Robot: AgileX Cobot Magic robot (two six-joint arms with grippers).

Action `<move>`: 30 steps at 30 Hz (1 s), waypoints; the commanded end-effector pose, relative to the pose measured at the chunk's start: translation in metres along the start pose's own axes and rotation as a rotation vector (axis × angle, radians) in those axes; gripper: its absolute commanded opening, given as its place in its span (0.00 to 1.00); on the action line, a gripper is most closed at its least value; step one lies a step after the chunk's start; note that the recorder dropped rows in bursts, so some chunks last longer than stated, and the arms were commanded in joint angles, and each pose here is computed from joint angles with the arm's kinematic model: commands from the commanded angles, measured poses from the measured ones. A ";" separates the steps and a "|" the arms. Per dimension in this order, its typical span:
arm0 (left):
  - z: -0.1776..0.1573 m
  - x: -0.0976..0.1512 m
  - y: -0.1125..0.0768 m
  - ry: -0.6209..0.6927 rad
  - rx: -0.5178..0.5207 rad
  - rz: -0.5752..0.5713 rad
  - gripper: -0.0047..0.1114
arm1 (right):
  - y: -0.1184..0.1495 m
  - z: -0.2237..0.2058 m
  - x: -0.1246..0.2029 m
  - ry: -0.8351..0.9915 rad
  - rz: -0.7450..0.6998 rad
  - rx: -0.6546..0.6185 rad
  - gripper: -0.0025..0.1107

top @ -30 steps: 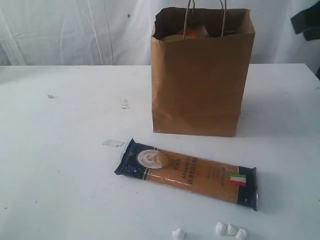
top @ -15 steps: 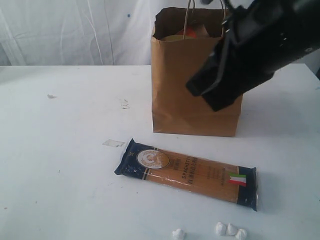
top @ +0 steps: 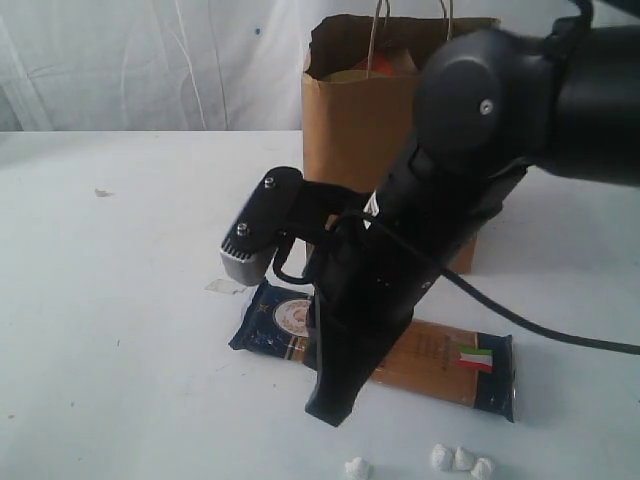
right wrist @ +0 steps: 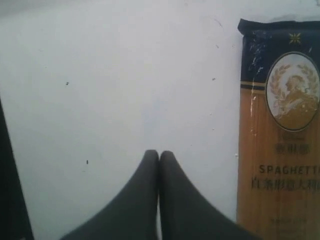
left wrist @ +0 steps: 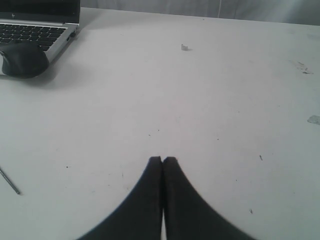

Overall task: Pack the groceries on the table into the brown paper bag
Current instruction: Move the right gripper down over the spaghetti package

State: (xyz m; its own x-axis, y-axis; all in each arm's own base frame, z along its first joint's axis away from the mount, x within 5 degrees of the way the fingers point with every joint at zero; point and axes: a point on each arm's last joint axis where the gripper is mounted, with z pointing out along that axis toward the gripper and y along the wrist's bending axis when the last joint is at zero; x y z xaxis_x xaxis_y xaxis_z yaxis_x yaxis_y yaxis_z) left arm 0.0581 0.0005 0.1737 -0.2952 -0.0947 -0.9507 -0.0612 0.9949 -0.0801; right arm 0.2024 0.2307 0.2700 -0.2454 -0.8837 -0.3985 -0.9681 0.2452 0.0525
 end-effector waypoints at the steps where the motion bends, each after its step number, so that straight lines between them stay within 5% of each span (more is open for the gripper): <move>1: 0.000 0.001 -0.001 0.005 0.008 -0.006 0.04 | -0.009 0.018 0.001 0.033 -0.024 0.038 0.11; 8: 0.000 0.001 -0.001 0.005 0.008 -0.006 0.04 | -0.022 0.047 0.005 0.024 -0.040 0.112 0.71; 17: 0.000 0.001 -0.001 0.005 0.008 -0.006 0.04 | -0.045 0.065 0.009 0.066 -0.068 0.298 0.73; 30: 0.000 0.001 -0.001 0.005 0.008 -0.006 0.04 | -0.051 0.085 0.008 0.065 -0.078 0.302 0.73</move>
State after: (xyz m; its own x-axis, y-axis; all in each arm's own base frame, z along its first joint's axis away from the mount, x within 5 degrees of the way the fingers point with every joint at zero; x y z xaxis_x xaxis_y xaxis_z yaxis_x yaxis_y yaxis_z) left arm 0.0581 0.0005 0.1737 -0.2952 -0.0947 -0.9507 -0.0612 0.9949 -0.0801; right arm 0.2527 0.2428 0.1847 -0.1912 -0.9348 -0.2993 -0.9343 0.2668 -0.2365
